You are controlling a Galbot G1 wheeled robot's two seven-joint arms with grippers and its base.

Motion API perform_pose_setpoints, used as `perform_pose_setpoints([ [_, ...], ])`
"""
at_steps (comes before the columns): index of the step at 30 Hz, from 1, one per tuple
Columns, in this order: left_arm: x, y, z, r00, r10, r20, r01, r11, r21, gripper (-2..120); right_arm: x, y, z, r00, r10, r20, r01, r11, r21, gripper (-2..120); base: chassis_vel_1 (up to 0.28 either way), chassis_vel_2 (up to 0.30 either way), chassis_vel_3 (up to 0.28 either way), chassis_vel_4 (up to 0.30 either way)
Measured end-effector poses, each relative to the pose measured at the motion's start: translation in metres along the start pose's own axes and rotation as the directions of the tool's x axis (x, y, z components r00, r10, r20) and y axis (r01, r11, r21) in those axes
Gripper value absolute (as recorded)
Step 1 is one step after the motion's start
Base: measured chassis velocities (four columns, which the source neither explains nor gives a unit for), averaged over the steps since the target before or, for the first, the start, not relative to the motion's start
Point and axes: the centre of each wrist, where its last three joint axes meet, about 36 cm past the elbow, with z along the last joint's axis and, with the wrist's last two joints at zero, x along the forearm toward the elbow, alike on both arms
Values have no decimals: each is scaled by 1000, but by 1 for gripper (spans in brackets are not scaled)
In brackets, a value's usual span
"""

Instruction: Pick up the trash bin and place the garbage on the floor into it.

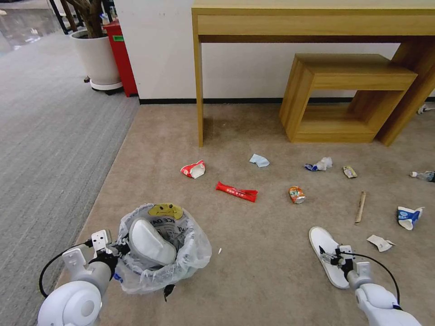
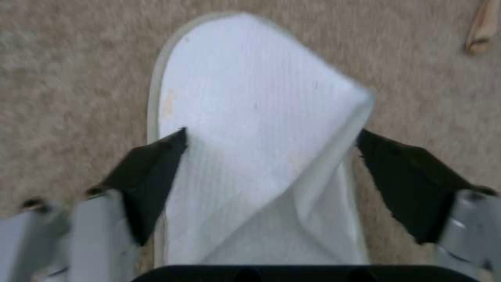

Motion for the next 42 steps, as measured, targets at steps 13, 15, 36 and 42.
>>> perform_pose_setpoints([
  [13, -5, 1, 1, 1000, 0, -3, 0, 1000, 1, 1, -2, -3, 5, 1000, 0, 28, 0, 1000, -2, 32, 0, 0, 0, 0],
  [15, -6, 1, 1, 1000, 1, -4, -1, 1000, 3, 1, 0, -5, 4, 998, -20, 60, 20, 1000, -8, 20, 0, 0, 0, 0],
  [36, -2, -2, -3, 1000, 11, 5, -11, 1000, -6, 1, 47, 102, -189, 526, -499, 689, 595, 795, 121, 0, 0, 0, 0, 0],
  [42, 4, -7, -4, 1000, 18, 7, -18, 1000, -4, 1, 103, 173, -270, 217, -565, 796, 774, 597, 212, 0, 0, 0, 0, 0],
])
